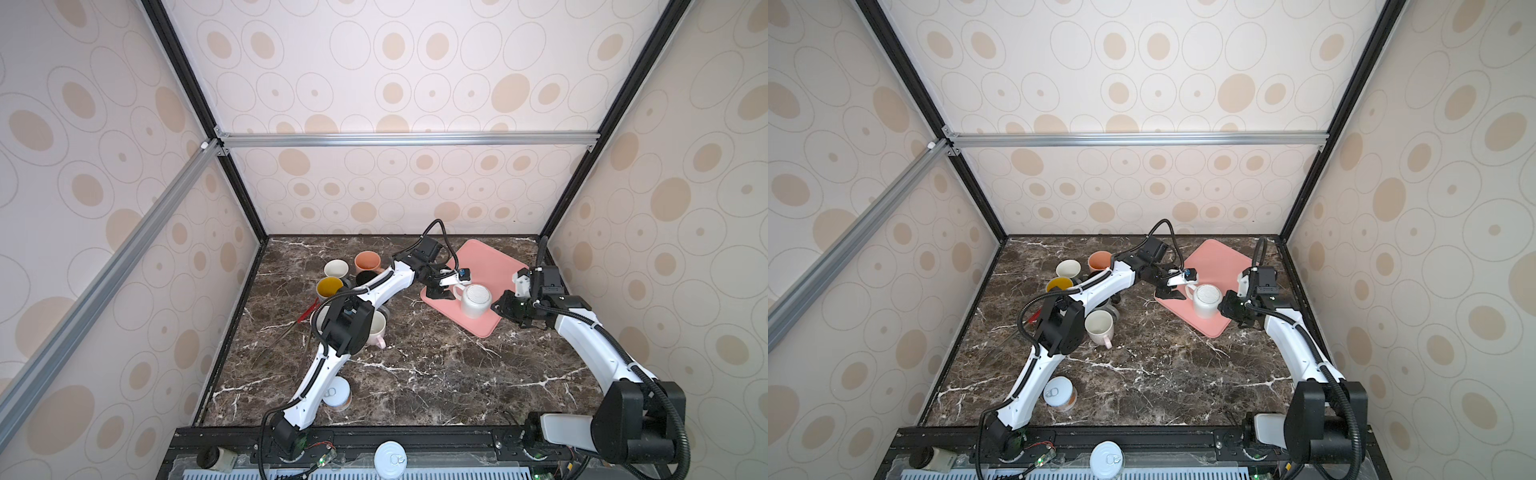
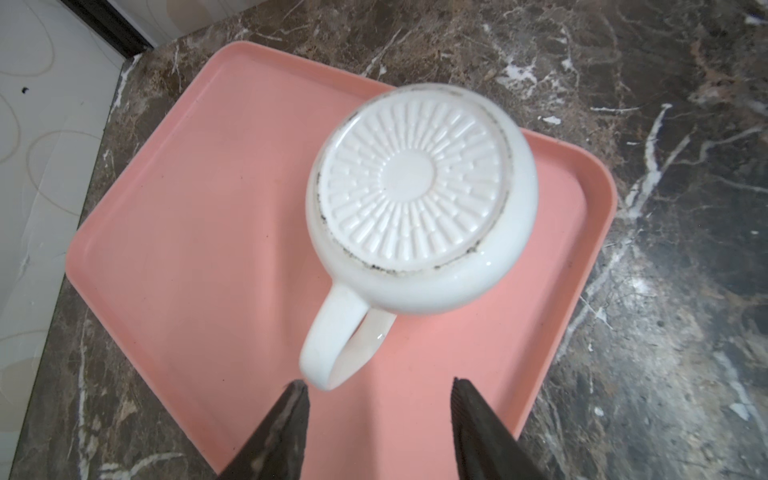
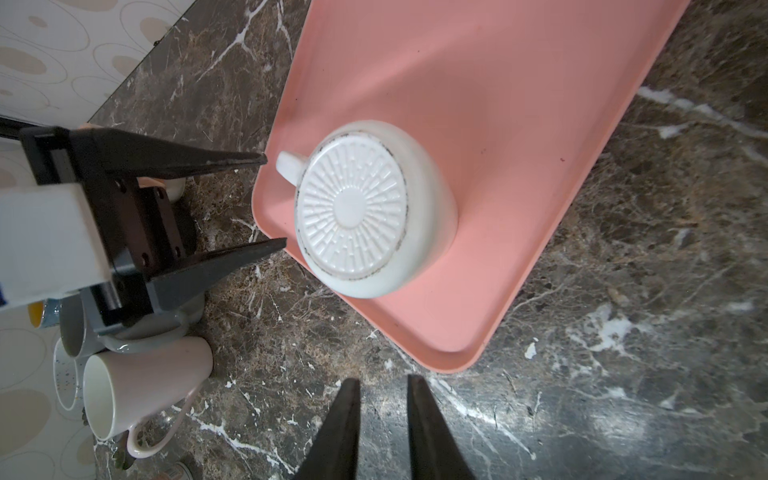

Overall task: Turn the mug right side up
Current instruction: 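Grasp the white mug's handle with the left gripper while the right gripper steadies the mug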

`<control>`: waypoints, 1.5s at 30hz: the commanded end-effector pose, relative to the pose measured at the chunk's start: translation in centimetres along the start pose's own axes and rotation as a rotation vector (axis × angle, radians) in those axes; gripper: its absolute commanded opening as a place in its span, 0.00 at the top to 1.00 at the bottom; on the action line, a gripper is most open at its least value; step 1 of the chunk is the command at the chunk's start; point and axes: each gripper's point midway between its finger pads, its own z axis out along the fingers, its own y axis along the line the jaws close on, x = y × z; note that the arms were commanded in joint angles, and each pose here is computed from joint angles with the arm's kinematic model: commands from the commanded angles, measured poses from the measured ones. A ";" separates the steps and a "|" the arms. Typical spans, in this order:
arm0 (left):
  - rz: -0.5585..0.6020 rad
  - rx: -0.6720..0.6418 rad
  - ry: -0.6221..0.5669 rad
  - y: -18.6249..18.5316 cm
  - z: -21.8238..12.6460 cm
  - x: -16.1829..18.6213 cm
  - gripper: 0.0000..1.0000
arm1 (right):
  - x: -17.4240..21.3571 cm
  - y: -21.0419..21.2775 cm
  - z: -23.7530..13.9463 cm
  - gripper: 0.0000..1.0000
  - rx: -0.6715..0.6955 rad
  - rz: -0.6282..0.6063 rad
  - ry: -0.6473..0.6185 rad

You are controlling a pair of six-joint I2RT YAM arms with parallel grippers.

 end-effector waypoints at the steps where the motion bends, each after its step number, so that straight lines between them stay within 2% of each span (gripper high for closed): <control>1: 0.029 0.018 -0.053 -0.5 1.2 -1.7 0.49 | 0.0 -0.3 0.4 0.76 -0.005 0.020 -0.006; 9: 0.033 -0.021 -0.075 0.2 1.5 -2.8 0.50 | 0.5 -0.5 0.3 0.76 0.002 0.019 -0.002; 13: 0.065 -0.028 -0.091 0.2 0.1 -4.0 0.49 | 0.8 -0.6 0.3 0.76 -0.001 0.023 0.002; 17: 0.148 -0.019 -0.118 -0.2 -0.9 -5.1 0.46 | 1.4 -0.7 0.5 0.76 -0.007 0.028 0.018; 25: 0.189 -0.019 -0.079 0.4 0.9 -3.3 0.18 | 2.9 -1.2 0.8 0.76 -0.009 0.042 0.052; 33: 0.178 -0.045 -0.128 1.2 3.1 -2.8 0.14 | 4.4 -1.6 1.5 0.76 -0.014 0.063 0.101; 36: 0.166 -0.035 -0.141 1.0 3.7 -2.6 0.16 | 4.5 -1.7 1.6 0.76 -0.014 0.065 0.103; 38: 0.148 -0.011 -0.140 0.6 3.8 -2.3 0.22 | 4.6 -1.8 1.6 0.76 -0.012 0.069 0.105; 45: 0.094 0.049 -0.142 -0.7 2.2 -3.3 0.57 | 4.6 -2.2 2.0 0.76 0.007 0.068 0.102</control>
